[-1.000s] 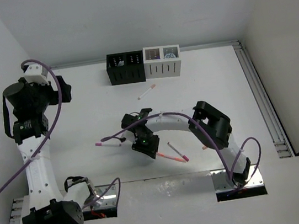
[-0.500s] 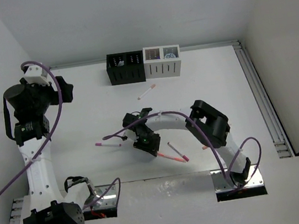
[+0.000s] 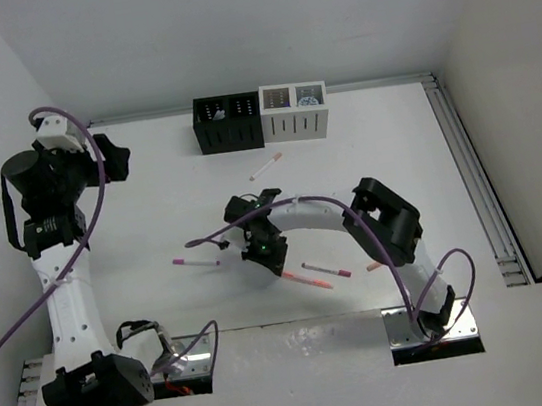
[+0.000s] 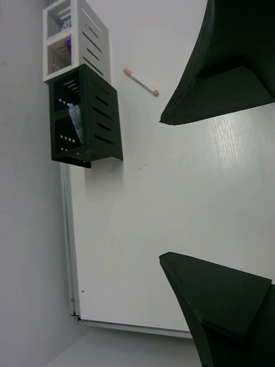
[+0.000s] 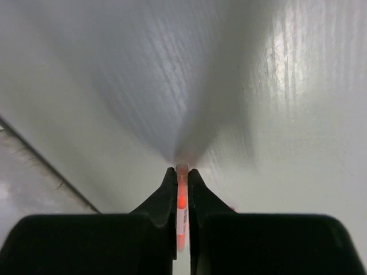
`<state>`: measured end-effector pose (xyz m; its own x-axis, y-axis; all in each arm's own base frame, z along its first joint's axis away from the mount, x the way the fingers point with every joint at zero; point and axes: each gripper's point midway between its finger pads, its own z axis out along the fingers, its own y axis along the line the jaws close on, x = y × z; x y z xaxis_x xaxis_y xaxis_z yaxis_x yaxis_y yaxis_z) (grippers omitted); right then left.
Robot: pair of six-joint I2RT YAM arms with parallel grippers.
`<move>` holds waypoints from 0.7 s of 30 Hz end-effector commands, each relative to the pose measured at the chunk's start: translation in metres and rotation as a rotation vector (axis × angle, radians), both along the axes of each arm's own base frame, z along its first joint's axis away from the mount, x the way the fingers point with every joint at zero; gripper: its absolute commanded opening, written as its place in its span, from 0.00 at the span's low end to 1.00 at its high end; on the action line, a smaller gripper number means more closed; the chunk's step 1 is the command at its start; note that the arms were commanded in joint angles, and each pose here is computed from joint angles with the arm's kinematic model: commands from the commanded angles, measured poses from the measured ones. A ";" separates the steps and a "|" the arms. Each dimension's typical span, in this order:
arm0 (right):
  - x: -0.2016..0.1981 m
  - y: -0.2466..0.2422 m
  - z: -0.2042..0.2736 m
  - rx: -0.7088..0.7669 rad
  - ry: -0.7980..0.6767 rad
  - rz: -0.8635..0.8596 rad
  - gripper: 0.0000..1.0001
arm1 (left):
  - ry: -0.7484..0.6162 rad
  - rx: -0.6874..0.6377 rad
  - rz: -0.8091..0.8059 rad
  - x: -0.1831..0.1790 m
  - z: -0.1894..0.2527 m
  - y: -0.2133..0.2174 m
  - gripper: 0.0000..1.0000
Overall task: Sort the stationery into containers
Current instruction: Pick up the pen from the center of the board, then place the pen in the storage box.
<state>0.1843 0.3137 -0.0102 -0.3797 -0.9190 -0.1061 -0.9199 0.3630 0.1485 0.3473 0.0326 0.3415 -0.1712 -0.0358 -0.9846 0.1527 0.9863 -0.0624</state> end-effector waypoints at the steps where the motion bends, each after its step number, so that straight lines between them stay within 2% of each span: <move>1: 0.036 0.042 0.071 0.276 -0.079 0.020 0.00 | -0.057 -0.070 -0.026 0.005 0.013 0.007 1.00; 2: 0.041 0.051 0.095 0.344 -0.076 0.003 0.00 | -0.066 -0.105 -0.078 0.006 0.016 0.000 1.00; 5: 0.097 0.068 0.168 0.528 -0.175 -0.084 0.00 | -0.086 -0.158 -0.136 0.007 0.018 -0.002 1.00; 7: 0.140 0.085 0.227 0.690 -0.315 -0.129 0.00 | -0.105 -0.177 -0.151 0.007 0.019 -0.003 1.00; 9: 0.184 0.078 0.268 0.807 -0.422 -0.255 0.00 | -0.095 -0.192 -0.152 0.007 0.013 -0.003 1.00; 10: 0.213 0.083 0.300 0.933 -0.539 -0.284 0.00 | -0.133 -0.171 -0.158 0.009 0.021 -0.002 1.00; 12: 0.253 0.059 0.319 1.029 -0.650 -0.443 0.00 | -0.151 -0.151 -0.156 0.009 0.024 0.000 1.00; 13: 0.279 0.050 0.346 1.181 -0.755 -0.498 0.00 | -0.164 -0.132 -0.155 0.011 0.026 0.003 1.00; 15: 0.303 0.038 0.397 1.378 -0.959 -0.519 0.00 | -0.190 -0.107 -0.141 0.015 0.034 0.010 1.00; 17: 0.321 0.033 0.406 1.415 -1.062 -0.544 0.00 | -0.198 -0.103 -0.136 0.019 0.038 0.013 1.00; 21: 0.355 0.032 0.427 1.539 -1.144 -0.629 0.00 | -0.170 -0.146 -0.125 0.031 0.029 0.020 1.00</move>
